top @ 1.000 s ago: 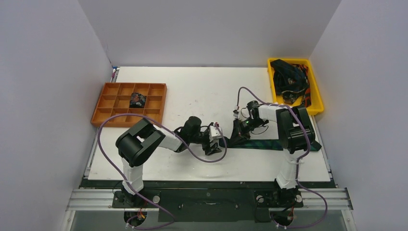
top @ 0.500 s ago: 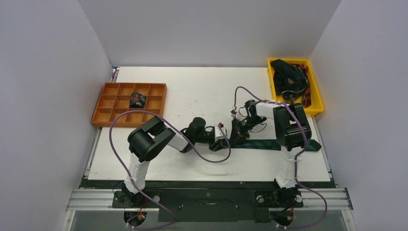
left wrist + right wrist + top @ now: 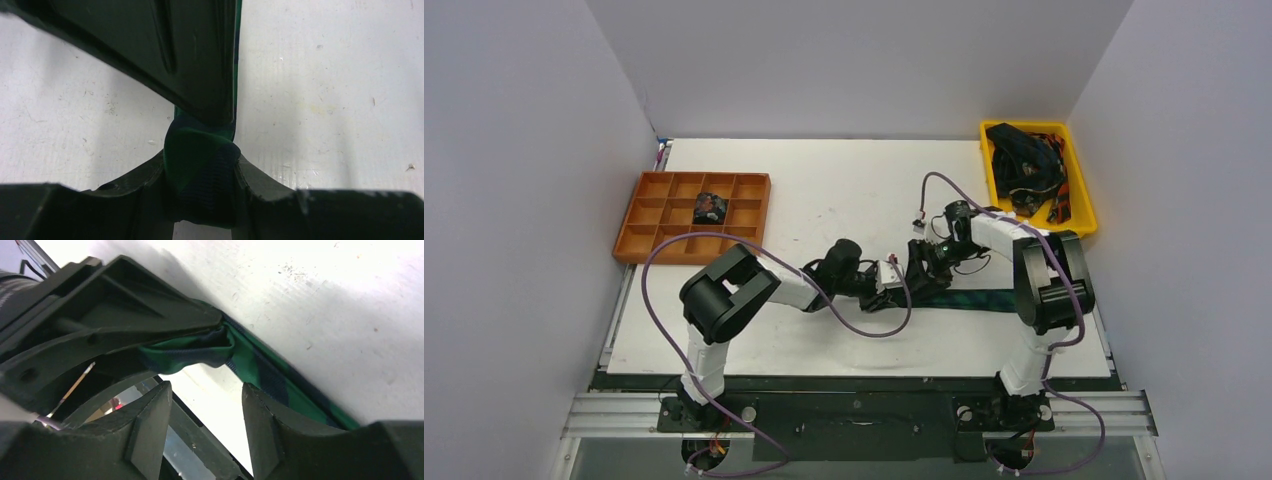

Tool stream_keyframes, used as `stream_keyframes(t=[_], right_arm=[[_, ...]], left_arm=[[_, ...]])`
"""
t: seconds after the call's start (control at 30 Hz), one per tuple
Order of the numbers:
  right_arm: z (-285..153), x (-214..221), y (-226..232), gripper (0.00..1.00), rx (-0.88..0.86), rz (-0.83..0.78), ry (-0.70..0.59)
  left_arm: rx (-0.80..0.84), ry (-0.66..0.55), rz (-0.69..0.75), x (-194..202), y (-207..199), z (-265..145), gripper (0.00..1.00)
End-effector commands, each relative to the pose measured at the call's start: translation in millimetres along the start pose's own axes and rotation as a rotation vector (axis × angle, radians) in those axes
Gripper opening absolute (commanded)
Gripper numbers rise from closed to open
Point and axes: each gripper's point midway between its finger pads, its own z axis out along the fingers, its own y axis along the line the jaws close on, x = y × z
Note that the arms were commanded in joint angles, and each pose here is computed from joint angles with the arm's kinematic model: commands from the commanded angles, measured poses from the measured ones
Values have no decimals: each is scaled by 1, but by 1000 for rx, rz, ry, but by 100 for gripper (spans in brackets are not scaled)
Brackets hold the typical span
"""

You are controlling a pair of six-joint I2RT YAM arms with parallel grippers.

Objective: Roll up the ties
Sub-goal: Roll the tie at the center of the board.

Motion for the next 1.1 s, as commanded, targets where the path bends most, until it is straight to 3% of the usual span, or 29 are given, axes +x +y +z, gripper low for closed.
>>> stream_keyframes(t=[0.0, 0.3, 0.43, 0.47, 0.53, 0.73, 0.93, 1.0, 1.07], right_arm=[[-18, -7, 29, 51, -49, -107, -93], [9, -14, 18, 50, -10, -69, -98], [15, -20, 4, 35, 42, -40, -107], [15, -20, 0, 26, 55, -35, -106], [16, -18, -2, 21, 58, -25, -104], [2, -29, 17, 40, -26, -33, -183], [9, -38, 19, 42, -33, -14, -204], [12, -36, 13, 36, -13, -12, -198], [14, -29, 2, 14, 23, -11, -171]], left_arm=[[-19, 286, -137, 74, -15, -18, 15], [-18, 291, -138, 68, -12, -14, 17], [-12, 295, -126, 68, -12, -15, 17], [-12, 296, -124, 68, -12, -15, 17], [-7, 298, -119, 68, -13, -15, 17], [0, 302, -120, 69, -14, -16, 17], [3, 299, -121, 69, -14, -15, 18], [4, 301, -120, 69, -14, -15, 18], [6, 300, -120, 69, -14, -15, 19]])
